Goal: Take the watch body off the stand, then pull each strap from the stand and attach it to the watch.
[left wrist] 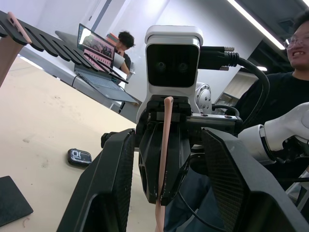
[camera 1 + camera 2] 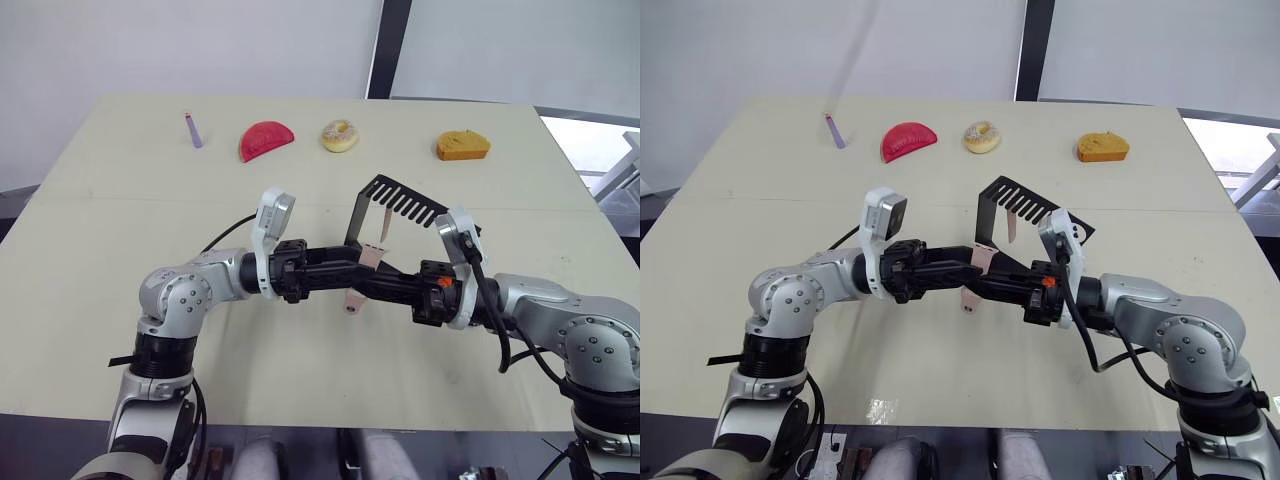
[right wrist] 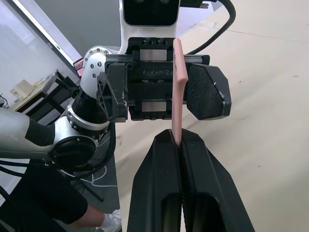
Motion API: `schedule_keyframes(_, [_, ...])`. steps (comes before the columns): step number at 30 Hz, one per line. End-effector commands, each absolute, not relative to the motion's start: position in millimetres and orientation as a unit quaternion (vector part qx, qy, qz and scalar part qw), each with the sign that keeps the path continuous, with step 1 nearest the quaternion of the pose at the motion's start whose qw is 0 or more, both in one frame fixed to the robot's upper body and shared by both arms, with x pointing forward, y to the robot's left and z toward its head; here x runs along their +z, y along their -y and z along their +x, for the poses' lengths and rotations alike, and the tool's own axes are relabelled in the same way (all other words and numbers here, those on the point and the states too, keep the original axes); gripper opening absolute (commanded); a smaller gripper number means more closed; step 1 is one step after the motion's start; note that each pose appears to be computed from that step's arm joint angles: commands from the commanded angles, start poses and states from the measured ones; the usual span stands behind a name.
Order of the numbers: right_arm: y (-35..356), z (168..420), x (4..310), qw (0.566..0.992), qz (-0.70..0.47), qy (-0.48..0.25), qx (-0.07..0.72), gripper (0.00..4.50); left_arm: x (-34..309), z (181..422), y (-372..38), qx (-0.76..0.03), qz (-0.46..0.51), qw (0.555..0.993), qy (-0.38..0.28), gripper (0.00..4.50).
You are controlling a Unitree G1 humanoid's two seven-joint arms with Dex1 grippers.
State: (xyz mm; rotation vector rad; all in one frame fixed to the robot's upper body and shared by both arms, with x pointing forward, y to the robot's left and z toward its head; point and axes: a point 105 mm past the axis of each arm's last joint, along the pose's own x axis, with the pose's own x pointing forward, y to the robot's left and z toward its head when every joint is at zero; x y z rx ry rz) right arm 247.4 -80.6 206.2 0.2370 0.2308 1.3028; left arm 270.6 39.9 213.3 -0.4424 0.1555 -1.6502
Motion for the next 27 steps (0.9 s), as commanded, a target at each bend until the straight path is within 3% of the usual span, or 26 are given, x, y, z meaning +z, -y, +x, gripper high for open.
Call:
schedule_keyframes(1, [75.2,240.9,215.8,0.774,0.105,-0.089,0.618,0.0,223.0,269.6,-37.2,-0.736,-0.187,0.649,-0.047,2.35])
schedule_keyframes(13, [77.1,241.9,215.9,0.777,0.109,-0.092,0.613,0.0,225.9,272.9,-38.5,-0.732,-0.196,0.652,-0.036,2.35])
schedule_keyframes(15, [77.3,241.9,215.8,0.777,0.109,-0.093,0.613,0.0,225.2,273.2,-38.4,-0.732,-0.194,0.652,-0.038,1.81])
schedule_keyframes(27, [78.2,241.8,215.0,0.778,0.109,-0.096,0.612,0.0,227.2,273.6,-35.9,-0.734,-0.194,0.65,-0.036,1.81])
